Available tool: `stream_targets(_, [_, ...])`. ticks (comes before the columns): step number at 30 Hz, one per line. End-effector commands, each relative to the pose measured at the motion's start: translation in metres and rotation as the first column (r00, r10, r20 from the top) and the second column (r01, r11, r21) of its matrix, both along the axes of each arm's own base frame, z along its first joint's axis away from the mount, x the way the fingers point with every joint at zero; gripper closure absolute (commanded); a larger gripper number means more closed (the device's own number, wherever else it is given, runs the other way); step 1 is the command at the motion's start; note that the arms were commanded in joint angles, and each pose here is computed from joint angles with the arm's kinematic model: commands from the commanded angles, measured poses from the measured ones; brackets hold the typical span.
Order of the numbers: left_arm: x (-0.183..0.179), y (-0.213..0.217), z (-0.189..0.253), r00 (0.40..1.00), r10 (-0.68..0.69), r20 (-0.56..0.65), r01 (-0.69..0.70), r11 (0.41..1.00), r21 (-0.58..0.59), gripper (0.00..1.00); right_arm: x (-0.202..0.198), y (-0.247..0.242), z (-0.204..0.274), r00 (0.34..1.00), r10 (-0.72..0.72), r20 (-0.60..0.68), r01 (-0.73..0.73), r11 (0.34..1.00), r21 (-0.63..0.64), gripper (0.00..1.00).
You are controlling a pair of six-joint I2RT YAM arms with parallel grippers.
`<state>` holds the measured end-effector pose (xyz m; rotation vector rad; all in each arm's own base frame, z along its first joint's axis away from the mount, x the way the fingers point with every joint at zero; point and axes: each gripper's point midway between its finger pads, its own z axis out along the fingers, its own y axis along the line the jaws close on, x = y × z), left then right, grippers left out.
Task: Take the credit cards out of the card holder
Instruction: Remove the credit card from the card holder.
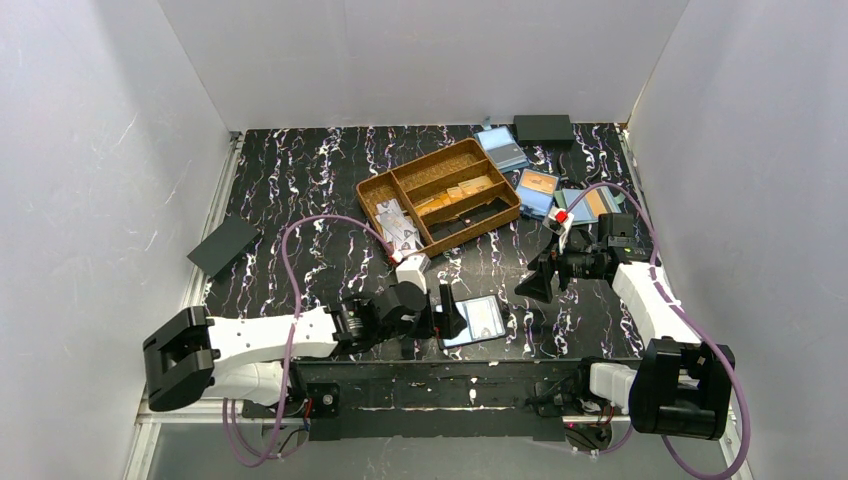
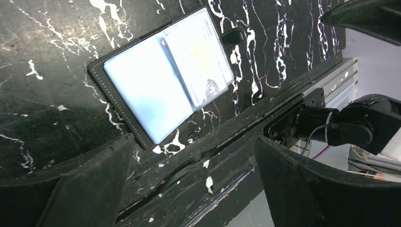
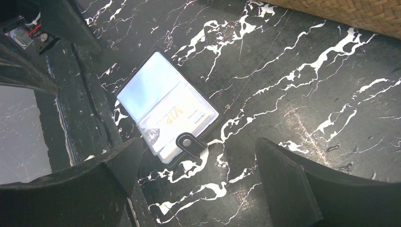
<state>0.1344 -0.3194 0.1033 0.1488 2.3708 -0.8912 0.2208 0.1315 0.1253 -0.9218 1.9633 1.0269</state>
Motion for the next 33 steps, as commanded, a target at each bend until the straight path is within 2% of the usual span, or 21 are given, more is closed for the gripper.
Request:
stream_targets(1, [0.009,-0.017,0.016,0.999,0.045,0.005,-0.045,0.999,-0.031,0.02,0.007,0.0,0.014,0.999,0.004,0.037,-0.004,1.0,0.009,0.02])
stream_targets(5, [0.008,-0.028,0.015,0.999,0.034,-0.009,-0.034,0.999,-0.035,0.08,0.007,0.008,0.018,1.0,0.011,0.003,-0.011,0.999,0.049,0.07])
stream_targets(6, [0.008,-0.03,0.015,0.999,0.03,-0.01,-0.031,0.999,-0.032,0.11,0.006,0.012,0.019,1.0,0.018,-0.009,-0.017,0.998,0.06,0.11])
stream_targets(8, [0.009,-0.033,0.01,1.0,0.024,-0.012,-0.024,1.0,-0.018,0.17,0.003,0.023,0.017,0.999,0.049,-0.024,-0.048,0.997,0.056,0.22])
stream_targets(10, [0.009,-0.034,0.005,1.0,0.022,-0.014,-0.022,1.0,0.0,0.25,0.001,0.034,0.014,0.997,0.071,-0.042,-0.07,0.997,0.033,0.38])
stream_targets(11, [0.01,-0.034,0.002,1.0,0.025,-0.013,-0.025,1.0,0.006,0.31,0.001,0.039,0.012,0.996,0.077,-0.048,-0.076,0.997,0.018,0.42])
stream_targets(15, [0.015,-0.032,-0.01,0.999,0.047,-0.009,-0.047,0.998,0.043,0.53,0.002,0.053,0.001,0.99,0.078,-0.116,-0.081,0.996,-0.024,0.71])
stream_targets(17, [0.018,-0.033,-0.014,0.998,0.059,-0.007,-0.058,0.997,0.056,0.62,-0.002,0.061,-0.005,0.981,0.1,-0.165,-0.105,0.994,-0.025,0.8])
stream_targets(20, [0.02,-0.04,-0.018,0.999,0.052,-0.011,-0.051,0.996,0.072,0.68,-0.009,0.072,-0.014,0.968,0.096,-0.231,-0.1,0.995,-0.004,0.84])
stream_targets(21, [0.023,-0.047,-0.023,0.999,0.046,-0.018,-0.044,0.995,0.086,0.7,-0.01,0.076,-0.021,0.958,0.051,-0.283,-0.046,0.999,0.025,0.84])
stream_targets(28, [0.026,-0.053,-0.041,0.995,0.074,-0.073,-0.067,0.993,0.098,0.7,-0.008,0.076,-0.038,0.898,-0.073,-0.434,0.088,0.996,0.015,0.78])
stream_targets(33, [0.026,-0.06,-0.049,0.993,0.072,-0.096,-0.062,0.992,0.106,0.7,-0.01,0.076,-0.047,0.86,-0.108,-0.499,0.119,0.993,-0.009,0.74])
